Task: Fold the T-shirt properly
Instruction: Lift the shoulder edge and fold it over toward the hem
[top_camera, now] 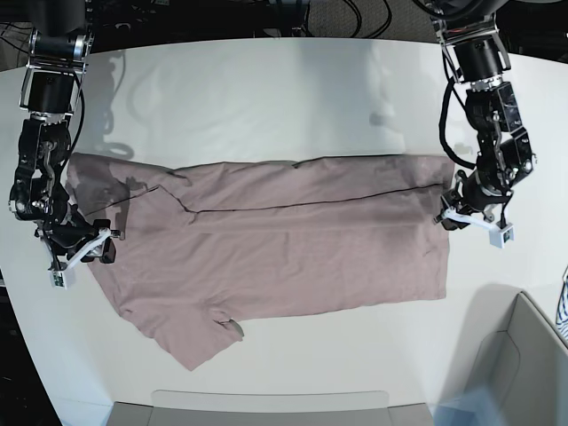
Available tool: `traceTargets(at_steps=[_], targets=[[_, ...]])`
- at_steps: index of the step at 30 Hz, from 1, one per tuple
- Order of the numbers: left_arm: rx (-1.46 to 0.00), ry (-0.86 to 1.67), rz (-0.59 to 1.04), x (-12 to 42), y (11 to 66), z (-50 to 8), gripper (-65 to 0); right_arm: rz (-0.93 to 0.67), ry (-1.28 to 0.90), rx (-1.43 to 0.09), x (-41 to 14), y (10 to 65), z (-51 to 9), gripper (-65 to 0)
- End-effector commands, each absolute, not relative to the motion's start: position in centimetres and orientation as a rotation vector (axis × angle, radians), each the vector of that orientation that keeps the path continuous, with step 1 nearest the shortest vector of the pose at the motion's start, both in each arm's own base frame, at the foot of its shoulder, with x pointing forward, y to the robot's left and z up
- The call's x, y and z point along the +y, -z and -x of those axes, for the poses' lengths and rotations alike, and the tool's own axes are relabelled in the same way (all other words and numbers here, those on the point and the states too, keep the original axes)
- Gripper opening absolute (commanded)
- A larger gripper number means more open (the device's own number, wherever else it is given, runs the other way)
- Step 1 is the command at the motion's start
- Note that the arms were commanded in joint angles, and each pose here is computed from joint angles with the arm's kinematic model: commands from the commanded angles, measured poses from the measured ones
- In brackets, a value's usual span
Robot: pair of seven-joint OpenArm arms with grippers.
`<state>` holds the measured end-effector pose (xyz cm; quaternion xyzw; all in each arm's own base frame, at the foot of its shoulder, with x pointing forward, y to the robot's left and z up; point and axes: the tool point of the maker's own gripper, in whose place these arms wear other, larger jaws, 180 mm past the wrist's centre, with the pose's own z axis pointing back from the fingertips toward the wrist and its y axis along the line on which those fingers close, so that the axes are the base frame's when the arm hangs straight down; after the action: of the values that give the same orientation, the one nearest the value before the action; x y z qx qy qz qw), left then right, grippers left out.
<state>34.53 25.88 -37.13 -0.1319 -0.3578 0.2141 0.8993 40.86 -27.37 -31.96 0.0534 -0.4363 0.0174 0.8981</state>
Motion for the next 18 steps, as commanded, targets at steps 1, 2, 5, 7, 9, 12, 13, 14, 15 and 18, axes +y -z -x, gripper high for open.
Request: traceTargets(at_steps=[1, 2, 5, 7, 9, 12, 13, 14, 15, 18], targets=[[-0.836, -0.406, 0.266, 26.1, 34.3, -35.7, -49.3, -0.083, -0.037, -0.985, -28.5, 29.3, -41.2, -38.1], [-0.847, -0.388, 0.264, 25.7, 33.9, -35.4, -50.9, -0.083, -0.038, -0.996, -28.2, 29.1, -40.7, -38.1], [-0.84, -0.298, 0.275, 23.1, 33.9, -35.0, -59.3, -0.096, -0.053, -0.971, -27.0, 30.6, -38.8, -39.0], [-0.826, -0.261, 0.283, 21.9, 34.2, -35.1, -65.0, -0.098, -0.048, -0.94, -27.1, 31.8, -38.0, -42.6], [-0.812, -0.231, 0.296, 20.7, 34.5, -35.2, -65.0, -0.113, -0.026, -0.901, -27.0, 33.4, -37.4, -49.0], [-0.79, -0.188, 0.31, 19.0, 35.0, -35.1, -65.0, -0.117, 0.005, -0.848, -27.6, 35.4, -36.9, -59.8], [-0.78, -0.185, 0.312, 18.9, 35.3, -35.0, -65.0, -0.119, 0.015, -0.833, -27.8, 36.0, -36.7, -62.9], [-0.762, -0.186, 0.312, 18.8, 35.9, -34.8, -65.0, -0.121, 0.025, -0.825, -28.0, 36.3, -36.8, -65.0], [-0.737, -0.199, 0.311, 19.0, 36.8, -34.6, -65.0, -0.125, 0.033, -0.812, -28.1, 36.7, -36.9, -65.0], [-0.692, -0.247, 0.3, 19.9, 39.6, -34.5, -65.0, -0.132, 0.003, -0.736, -27.3, 38.9, -36.4, -65.0]])
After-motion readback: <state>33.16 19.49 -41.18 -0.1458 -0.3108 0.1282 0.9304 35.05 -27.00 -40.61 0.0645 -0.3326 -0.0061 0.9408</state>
